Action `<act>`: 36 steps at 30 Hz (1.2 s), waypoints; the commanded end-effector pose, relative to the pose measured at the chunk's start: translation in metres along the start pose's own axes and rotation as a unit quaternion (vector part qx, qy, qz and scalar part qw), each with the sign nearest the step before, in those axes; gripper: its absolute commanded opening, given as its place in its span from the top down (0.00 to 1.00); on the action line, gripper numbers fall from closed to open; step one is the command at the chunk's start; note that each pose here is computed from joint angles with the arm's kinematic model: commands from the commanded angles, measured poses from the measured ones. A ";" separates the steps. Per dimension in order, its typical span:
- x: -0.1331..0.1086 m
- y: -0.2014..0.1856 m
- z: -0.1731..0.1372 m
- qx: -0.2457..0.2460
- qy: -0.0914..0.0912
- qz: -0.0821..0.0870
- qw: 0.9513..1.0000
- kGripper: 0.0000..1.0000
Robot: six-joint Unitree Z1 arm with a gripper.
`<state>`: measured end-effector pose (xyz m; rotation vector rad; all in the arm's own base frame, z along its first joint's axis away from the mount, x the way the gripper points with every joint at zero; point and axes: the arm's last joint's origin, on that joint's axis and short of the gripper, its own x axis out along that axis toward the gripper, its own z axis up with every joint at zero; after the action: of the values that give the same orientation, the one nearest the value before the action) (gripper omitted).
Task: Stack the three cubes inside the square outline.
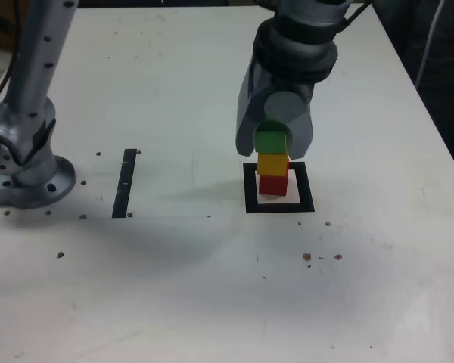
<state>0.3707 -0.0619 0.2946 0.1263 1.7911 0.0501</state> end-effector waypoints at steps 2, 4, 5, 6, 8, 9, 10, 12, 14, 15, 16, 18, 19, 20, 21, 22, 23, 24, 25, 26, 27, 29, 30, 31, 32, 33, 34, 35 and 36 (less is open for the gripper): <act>0.002 0.000 0.002 0.004 0.005 -0.002 1.000 0.30; 0.002 0.000 0.002 0.006 0.005 -0.003 1.000 0.25; 0.003 0.000 0.002 0.006 0.005 -0.003 1.000 0.23; 0.003 0.000 0.002 0.006 0.006 -0.003 1.000 0.20; 0.003 0.000 0.002 0.007 0.006 -0.001 1.000 0.14; 0.003 0.000 0.001 0.007 0.007 0.000 1.000 0.12; 0.002 0.000 0.001 0.007 0.007 0.001 1.000 0.09; 0.000 0.001 -0.001 0.006 0.005 0.003 1.000 0.05; -0.005 0.002 -0.005 0.004 0.000 0.007 1.000 0.02; -0.008 0.002 -0.009 0.003 -0.004 0.010 1.000 0.01; -0.012 0.003 -0.013 0.002 -0.009 0.013 1.000 0.01; -0.023 0.004 -0.025 0.000 -0.023 0.019 1.000 0.01; -0.029 0.005 -0.032 0.000 -0.030 0.021 0.999 0.01; -0.036 0.006 -0.041 0.000 -0.039 0.023 0.999 0.00; -0.041 0.008 -0.050 0.001 -0.047 0.024 0.999 0.00; -0.047 0.010 -0.060 0.002 -0.055 0.024 0.998 0.00; -0.052 0.012 -0.070 0.003 -0.062 0.023 0.998 0.00; -0.056 0.014 -0.081 0.005 -0.070 0.022 0.997 0.00; -0.060 0.016 -0.093 0.007 -0.077 0.021 0.997 0.00; -0.062 0.018 -0.106 0.008 -0.083 0.020 0.996 0.00; -0.064 0.020 -0.118 0.010 -0.087 0.020 0.996 0.00; -0.063 0.024 -0.145 0.013 -0.091 0.019 0.996 0.00; -0.060 0.025 -0.154 0.014 -0.088 0.019 0.996 0.00; -0.056 0.026 -0.162 0.015 -0.084 0.019 0.996 0.00; -0.052 0.026 -0.168 0.016 -0.077 0.019 0.997 0.00; -0.046 0.027 -0.173 0.018 -0.070 0.020 0.997 0.00; -0.040 0.027 -0.177 0.019 -0.061 0.020 0.998 0.01; -0.032 0.027 -0.181 0.019 -0.053 0.021 0.998 0.01; -0.024 0.026 -0.184 0.018 -0.045 0.021 0.999 0.01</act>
<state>0.2125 -0.0345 0.3688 0.1908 1.6816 0.0401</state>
